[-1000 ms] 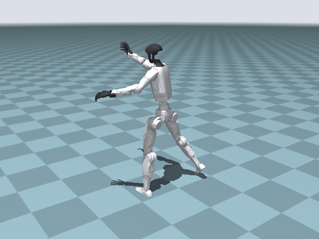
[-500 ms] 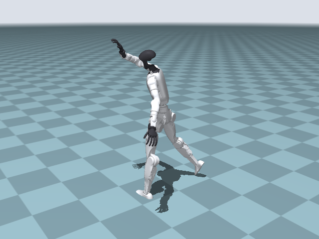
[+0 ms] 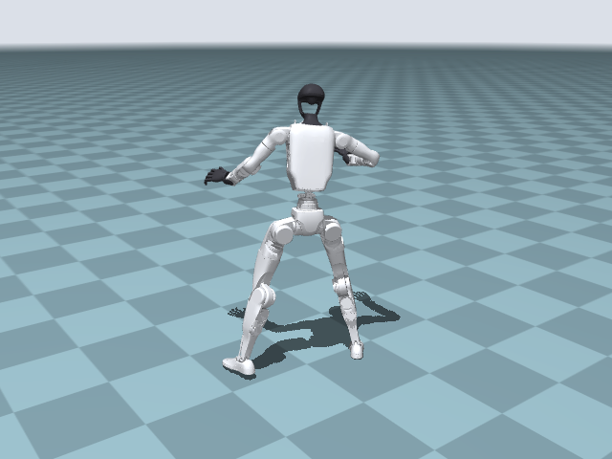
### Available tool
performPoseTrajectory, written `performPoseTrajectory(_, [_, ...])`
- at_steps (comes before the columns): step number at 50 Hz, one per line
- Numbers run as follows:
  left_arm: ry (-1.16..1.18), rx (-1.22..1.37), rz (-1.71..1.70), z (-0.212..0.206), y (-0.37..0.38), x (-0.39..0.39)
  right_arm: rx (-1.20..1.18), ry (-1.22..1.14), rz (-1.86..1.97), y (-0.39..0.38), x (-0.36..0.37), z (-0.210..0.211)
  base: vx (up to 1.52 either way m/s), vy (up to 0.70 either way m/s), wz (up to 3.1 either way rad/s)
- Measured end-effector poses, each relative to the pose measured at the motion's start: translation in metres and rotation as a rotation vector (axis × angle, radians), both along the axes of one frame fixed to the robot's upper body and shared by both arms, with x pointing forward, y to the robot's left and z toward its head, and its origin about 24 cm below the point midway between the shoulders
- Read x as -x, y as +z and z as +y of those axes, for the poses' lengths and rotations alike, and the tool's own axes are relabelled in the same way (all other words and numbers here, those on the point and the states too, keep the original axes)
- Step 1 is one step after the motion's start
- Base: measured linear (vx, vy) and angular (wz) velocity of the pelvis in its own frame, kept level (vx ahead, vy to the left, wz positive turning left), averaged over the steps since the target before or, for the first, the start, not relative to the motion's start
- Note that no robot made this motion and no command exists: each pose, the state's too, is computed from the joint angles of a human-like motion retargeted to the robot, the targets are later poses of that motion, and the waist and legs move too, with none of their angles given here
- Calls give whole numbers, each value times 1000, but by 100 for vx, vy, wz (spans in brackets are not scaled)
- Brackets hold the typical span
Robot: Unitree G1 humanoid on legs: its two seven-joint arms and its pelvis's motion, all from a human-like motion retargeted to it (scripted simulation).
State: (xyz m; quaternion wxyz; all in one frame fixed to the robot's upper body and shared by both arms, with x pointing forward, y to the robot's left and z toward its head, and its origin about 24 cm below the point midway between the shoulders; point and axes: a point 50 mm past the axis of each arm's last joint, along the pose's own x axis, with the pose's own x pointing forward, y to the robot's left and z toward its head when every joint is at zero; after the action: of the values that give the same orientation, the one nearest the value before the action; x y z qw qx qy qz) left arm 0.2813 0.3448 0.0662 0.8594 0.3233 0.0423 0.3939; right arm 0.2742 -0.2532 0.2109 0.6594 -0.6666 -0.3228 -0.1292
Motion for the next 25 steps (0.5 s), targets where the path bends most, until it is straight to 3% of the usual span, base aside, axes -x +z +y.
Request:
performPoseTrajectory(7, [-197, -537, -44, -2, 108, -33, -334, -488, 223, -85, 44, -105, 3, -34, -144])
performPoseTrajectory(15, [-362, -1102, 35, -44, 164, -60, -698, -1024, 90, -109, 138, -206, 8, -8, -98])
performPoseTrajectory(25, [-464, -1253, 10, -89, 198, -85, -841, -1467, -24, -87, 218, -272, 0, 9, -34])
